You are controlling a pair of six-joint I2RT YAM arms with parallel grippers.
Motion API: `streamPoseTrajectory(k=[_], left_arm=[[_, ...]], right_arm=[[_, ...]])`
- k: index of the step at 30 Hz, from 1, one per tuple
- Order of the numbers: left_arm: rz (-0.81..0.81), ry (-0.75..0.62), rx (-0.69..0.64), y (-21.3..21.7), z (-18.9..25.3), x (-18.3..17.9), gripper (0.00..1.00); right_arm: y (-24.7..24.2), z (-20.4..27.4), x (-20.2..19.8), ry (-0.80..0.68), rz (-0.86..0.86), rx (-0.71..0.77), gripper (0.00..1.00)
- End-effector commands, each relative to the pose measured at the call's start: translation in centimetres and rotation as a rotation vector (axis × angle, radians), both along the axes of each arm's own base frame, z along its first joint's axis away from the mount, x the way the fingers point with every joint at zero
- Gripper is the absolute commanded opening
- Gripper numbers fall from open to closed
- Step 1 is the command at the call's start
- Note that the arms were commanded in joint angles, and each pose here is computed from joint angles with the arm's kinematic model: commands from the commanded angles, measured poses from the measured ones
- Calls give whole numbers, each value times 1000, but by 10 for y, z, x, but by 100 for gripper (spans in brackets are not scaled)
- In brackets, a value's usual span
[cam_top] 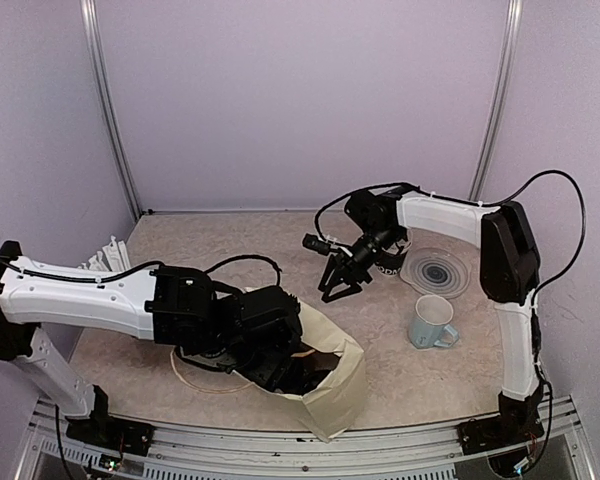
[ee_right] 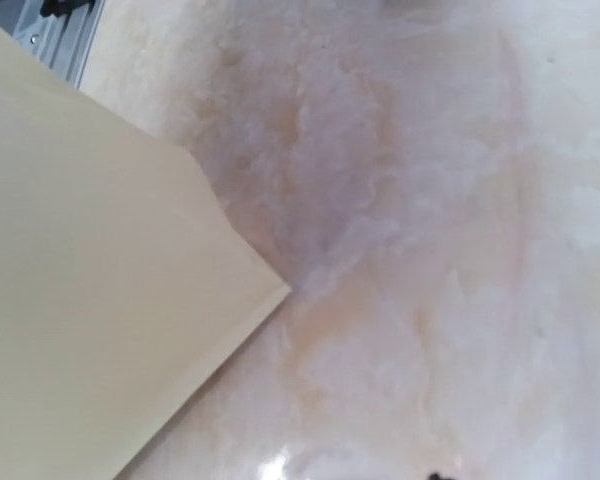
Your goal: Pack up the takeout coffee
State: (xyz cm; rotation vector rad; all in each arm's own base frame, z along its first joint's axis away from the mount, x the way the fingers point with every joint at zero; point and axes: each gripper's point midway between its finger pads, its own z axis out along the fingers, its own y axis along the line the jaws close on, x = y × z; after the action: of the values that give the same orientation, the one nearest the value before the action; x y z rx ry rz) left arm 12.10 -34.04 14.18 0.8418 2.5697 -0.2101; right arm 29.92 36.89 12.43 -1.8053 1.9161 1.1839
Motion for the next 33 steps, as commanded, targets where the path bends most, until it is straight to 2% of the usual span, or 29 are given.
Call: streamPoseTrajectory(k=[1, 10, 14, 24, 33], left_arm=[[-51, 134, 28, -11, -25, -9, 50], [-60, 136, 70, -18, -46, 6, 56], [-34, 94, 69, -22, -29, 15, 68], [30, 64, -49, -24, 21, 19, 85], [108, 4, -170, -27, 62, 31, 89]], right_arm=[[-10, 5, -10, 18, -6, 19, 53], [-22, 12, -20, 17, -23, 20, 53], [-26, 30, -21, -5, -26, 27, 53], [-35, 81, -19, -100, -66, 37, 54], [-45, 122, -15, -204, -97, 32, 57]])
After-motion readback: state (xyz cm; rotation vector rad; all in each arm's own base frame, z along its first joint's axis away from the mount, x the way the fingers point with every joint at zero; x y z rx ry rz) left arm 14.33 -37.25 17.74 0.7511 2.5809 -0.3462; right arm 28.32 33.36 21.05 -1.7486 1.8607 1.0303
